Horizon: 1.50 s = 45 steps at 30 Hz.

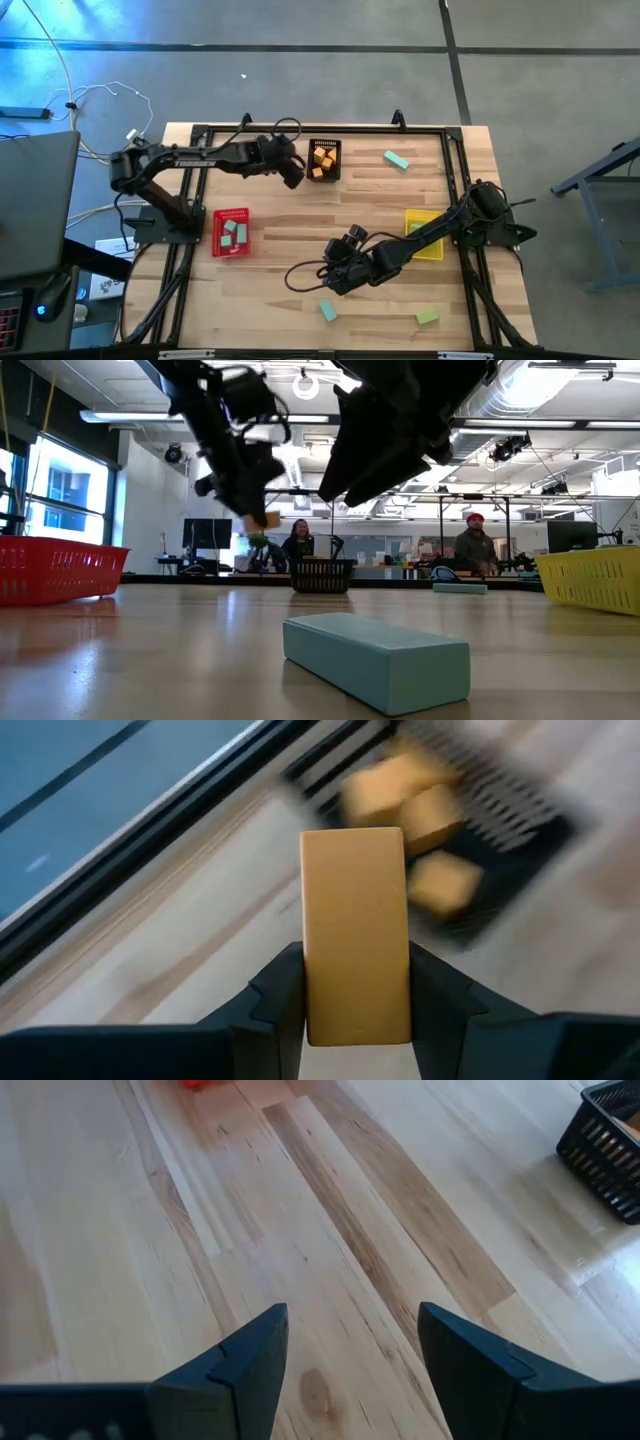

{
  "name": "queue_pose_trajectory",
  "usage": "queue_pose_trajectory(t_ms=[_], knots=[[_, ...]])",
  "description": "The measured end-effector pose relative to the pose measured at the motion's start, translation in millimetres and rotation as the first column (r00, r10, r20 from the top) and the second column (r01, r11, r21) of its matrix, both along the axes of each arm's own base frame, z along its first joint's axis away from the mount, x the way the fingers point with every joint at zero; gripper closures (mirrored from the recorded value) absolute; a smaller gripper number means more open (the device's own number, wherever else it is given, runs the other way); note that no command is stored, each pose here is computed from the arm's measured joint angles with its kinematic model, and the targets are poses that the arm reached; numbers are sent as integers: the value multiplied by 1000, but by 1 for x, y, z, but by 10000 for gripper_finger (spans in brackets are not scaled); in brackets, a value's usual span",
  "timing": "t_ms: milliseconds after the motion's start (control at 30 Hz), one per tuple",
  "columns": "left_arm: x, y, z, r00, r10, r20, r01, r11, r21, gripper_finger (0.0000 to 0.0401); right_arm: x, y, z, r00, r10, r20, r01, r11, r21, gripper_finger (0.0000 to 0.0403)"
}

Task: Sort & place blocks by color
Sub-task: Put the yellow block into the black bin

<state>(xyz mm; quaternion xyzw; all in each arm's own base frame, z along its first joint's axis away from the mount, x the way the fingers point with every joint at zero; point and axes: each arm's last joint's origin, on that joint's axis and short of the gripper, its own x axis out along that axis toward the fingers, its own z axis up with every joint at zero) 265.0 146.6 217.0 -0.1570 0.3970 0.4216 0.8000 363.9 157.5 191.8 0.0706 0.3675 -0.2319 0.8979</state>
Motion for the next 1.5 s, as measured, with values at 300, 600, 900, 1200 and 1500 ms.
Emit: queue_pose_trajectory(t_ms=[300, 600, 900, 1200, 1500], knots=[[26, -20, 11, 951, -243, 192, 245, 969, 14, 286, 0, 1, 0, 999, -47, 24, 46, 998, 48, 192], [37, -4, -17, 949, -284, 141, 286, 958, 6, 286, -3, 7, 0, 996, -74, 45, 70, 994, 81, 192], [40, 19, -38, 941, -297, 160, 304, 952, -23, 280, -4, 8, 0, 995, -84, 49, 79, 992, 97, 192], [41, 24, -35, 926, -345, 156, 343, 939, 39, 277, -4, 8, 0, 995, -87, 49, 81, 991, 103, 192], [42, 27, -33, 927, -360, 102, 348, 930, 115, 242, -4, 8, 0, 994, -96, 55, 90, 991, 103, 192]])
